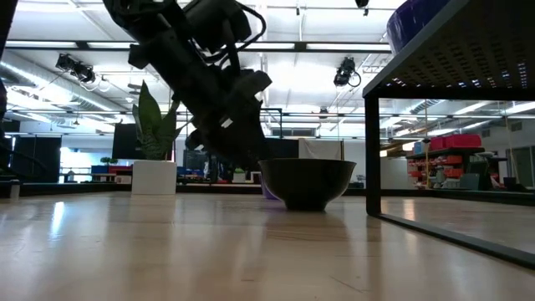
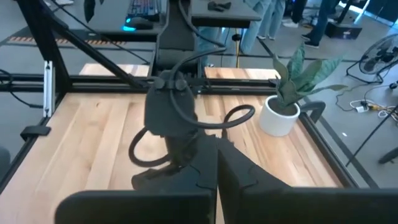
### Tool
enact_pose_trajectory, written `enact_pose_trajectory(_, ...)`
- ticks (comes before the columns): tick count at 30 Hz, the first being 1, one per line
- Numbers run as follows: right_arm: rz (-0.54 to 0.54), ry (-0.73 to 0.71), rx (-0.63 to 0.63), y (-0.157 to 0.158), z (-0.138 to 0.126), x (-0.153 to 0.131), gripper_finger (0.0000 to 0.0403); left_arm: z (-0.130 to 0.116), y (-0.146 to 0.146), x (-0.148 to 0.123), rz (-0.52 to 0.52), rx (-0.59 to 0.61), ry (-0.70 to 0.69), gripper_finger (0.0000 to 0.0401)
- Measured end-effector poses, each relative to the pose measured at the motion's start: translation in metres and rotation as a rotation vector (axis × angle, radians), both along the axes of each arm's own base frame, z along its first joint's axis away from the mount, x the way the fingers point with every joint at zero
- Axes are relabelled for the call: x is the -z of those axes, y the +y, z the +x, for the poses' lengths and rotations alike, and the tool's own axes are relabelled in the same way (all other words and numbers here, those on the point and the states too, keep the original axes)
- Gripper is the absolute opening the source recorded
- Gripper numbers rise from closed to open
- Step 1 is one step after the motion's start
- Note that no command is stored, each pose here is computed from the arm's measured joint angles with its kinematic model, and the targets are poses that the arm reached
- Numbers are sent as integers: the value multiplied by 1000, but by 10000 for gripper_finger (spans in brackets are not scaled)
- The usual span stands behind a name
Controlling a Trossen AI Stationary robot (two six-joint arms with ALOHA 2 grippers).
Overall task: Pick & Place Mini bowls
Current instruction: Stack the orange patterned bowl on the orange patterned bowl on the shelf
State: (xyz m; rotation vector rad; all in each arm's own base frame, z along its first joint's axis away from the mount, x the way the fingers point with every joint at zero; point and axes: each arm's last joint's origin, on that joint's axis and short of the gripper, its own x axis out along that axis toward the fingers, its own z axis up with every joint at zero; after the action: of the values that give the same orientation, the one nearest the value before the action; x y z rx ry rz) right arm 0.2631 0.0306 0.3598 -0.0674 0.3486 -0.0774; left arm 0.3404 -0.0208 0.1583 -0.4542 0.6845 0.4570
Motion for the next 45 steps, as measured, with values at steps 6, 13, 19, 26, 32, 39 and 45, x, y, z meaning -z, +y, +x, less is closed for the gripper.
enact_pose_trajectory(6,-3,10,-16,4,-1,1,4,1,7,1,-108,2,-5,220)
enact_pose_trajectory(13,-6,11,-63,16,-3,1,4,2,7,8,-176,-12,11,220)
enact_pose_trajectory(19,-10,22,-91,23,-7,1,4,4,5,11,-200,-23,-4,206)
enact_pose_trajectory(26,-5,-6,-114,26,-17,-7,4,6,5,15,-212,-28,-7,135)
enact_pose_trajectory(32,-1,-16,-126,27,-27,-12,4,10,4,21,-210,9,-12,66)
enact_pose_trajectory(39,1,28,-111,24,-29,-9,4,8,11,9,-187,66,-33,14)
enact_pose_trajectory(45,24,23,-37,9,-25,-9,4,-5,32,-25,-217,78,-76,12)
